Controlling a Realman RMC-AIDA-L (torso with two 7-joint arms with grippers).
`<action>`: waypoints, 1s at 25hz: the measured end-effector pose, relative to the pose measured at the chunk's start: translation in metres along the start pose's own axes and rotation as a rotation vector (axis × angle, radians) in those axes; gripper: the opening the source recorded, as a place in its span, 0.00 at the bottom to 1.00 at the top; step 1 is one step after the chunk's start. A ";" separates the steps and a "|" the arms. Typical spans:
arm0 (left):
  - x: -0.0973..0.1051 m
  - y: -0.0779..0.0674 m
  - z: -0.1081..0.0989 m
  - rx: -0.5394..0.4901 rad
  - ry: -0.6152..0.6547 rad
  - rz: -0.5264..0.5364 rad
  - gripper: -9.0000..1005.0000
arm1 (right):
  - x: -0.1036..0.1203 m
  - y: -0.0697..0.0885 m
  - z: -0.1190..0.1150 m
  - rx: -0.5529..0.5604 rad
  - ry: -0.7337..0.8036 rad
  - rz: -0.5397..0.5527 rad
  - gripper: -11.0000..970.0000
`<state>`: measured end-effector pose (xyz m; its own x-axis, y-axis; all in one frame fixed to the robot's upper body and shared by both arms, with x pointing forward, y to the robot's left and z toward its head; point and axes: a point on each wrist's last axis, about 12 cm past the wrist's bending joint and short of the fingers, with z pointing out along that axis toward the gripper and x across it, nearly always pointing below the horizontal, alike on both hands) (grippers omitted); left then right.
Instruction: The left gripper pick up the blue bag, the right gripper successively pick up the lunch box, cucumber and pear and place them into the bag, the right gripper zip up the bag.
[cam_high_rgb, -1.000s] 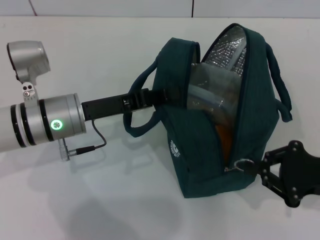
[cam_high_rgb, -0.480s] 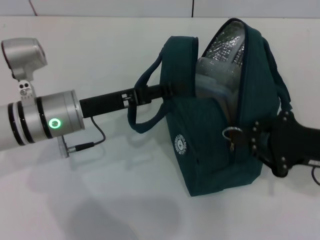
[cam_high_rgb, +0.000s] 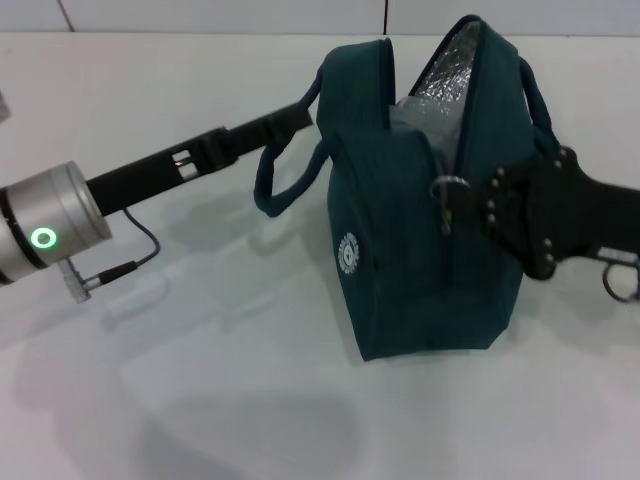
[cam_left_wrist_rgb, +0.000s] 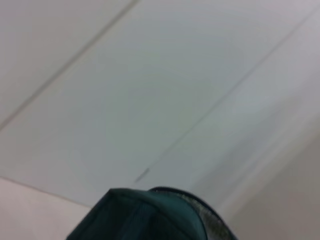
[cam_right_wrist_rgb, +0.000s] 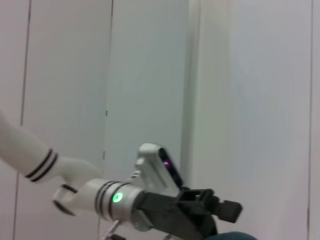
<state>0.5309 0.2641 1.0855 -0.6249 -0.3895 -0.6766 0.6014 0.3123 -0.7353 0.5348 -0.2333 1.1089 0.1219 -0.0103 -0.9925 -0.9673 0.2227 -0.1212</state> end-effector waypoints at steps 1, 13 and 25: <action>-0.001 0.001 -0.003 -0.007 -0.016 0.002 0.69 | -0.002 -0.004 0.004 0.005 0.000 -0.006 0.02; 0.000 0.002 -0.024 -0.037 -0.112 0.024 0.88 | -0.012 -0.014 0.018 -0.011 0.002 -0.026 0.02; 0.002 0.001 -0.027 -0.033 -0.120 0.028 0.87 | -0.021 -0.017 0.017 -0.009 -0.019 -0.058 0.02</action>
<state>0.5162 0.2872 1.0821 -0.5432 -0.4802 -0.6887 0.5998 0.3520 -0.7185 0.5523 -0.2201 1.1324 0.1823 -0.0046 -0.9832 -0.9605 0.2131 -0.1791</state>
